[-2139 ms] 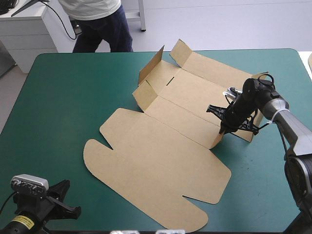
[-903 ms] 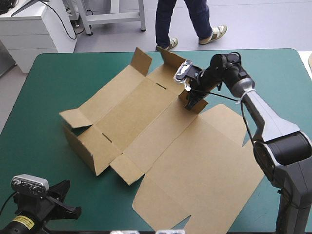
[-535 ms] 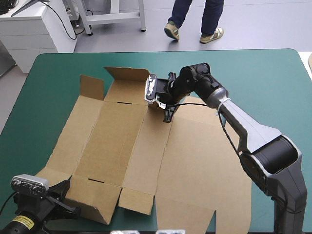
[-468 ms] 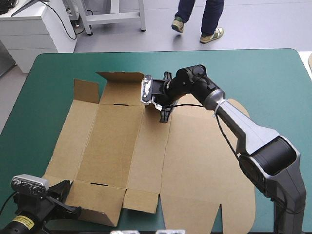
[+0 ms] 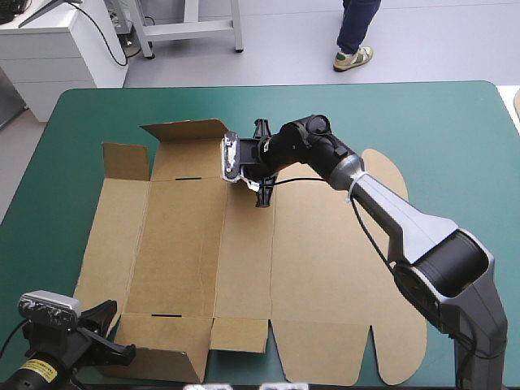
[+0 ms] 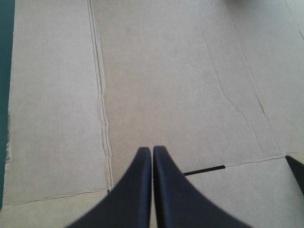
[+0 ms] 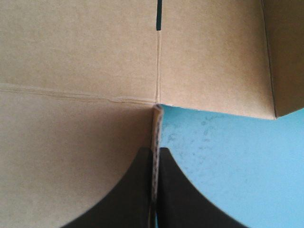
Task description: Fold the box
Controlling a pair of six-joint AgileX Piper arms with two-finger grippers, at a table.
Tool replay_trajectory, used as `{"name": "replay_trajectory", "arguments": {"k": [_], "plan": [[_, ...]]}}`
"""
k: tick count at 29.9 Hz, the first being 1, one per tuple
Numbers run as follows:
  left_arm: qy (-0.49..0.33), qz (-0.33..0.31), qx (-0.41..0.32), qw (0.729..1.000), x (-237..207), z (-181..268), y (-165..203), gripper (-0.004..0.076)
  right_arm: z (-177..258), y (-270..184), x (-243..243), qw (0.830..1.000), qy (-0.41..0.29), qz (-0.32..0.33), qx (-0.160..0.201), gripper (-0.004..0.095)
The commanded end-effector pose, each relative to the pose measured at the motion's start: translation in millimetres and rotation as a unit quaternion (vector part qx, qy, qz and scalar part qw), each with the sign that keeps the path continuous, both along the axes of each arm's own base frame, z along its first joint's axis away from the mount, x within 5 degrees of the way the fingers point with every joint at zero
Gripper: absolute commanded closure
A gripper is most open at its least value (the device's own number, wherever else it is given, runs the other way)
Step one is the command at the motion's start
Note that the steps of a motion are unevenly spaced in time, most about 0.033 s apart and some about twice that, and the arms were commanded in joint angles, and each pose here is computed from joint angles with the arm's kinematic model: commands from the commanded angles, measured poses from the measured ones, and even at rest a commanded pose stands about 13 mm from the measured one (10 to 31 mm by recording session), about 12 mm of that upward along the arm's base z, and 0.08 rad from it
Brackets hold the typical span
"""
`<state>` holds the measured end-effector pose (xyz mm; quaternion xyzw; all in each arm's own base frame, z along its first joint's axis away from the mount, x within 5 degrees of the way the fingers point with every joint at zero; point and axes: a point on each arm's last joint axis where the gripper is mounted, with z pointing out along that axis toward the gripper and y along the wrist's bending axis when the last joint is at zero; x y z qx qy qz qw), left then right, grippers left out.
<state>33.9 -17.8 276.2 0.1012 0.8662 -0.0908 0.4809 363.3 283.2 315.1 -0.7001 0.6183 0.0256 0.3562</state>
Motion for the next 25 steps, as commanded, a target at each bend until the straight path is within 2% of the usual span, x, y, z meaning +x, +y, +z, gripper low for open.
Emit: {"name": "replay_trajectory", "arguments": {"k": [1,9,12,15,18,20,23,25], "plan": [[-0.038,0.007,-0.02,0.999,2,14,-1,0.0731,40,-4,-6,0.997,-0.057,-0.001,0.043,0.0913],[-0.038,0.006,-0.019,0.999,2,14,-1,0.0731,41,-5,-5,0.997,-0.046,-0.023,0.052,0.065],[-0.038,0.006,-0.019,0.999,2,14,-1,0.0731,40,-5,-5,0.997,-0.04,-0.033,0.057,0.0644],[-0.038,0.006,-0.019,0.999,2,14,-1,0.0731,41,-9,-4,0.997,-0.042,-0.05,0.042,0.0644],[-0.038,0.006,-0.019,0.999,2,14,-1,0.0731,41,-18,-3,0.995,-0.042,-0.092,0.014,0.0682],[-0.039,0.006,-0.018,0.999,2,14,-1,0.0731,47,-27,-2,0.99,-0.045,-0.131,0.009,0.0754],[-0.039,0.006,-0.018,0.999,2,14,-1,0.0731,61,-40,1,0.984,-0.057,-0.168,0.033,0.0901],[-0.039,0.006,-0.018,0.999,2,14,-1,0.0731,71,-49,3,0.977,-0.062,-0.194,0.063,0.0922]]}}
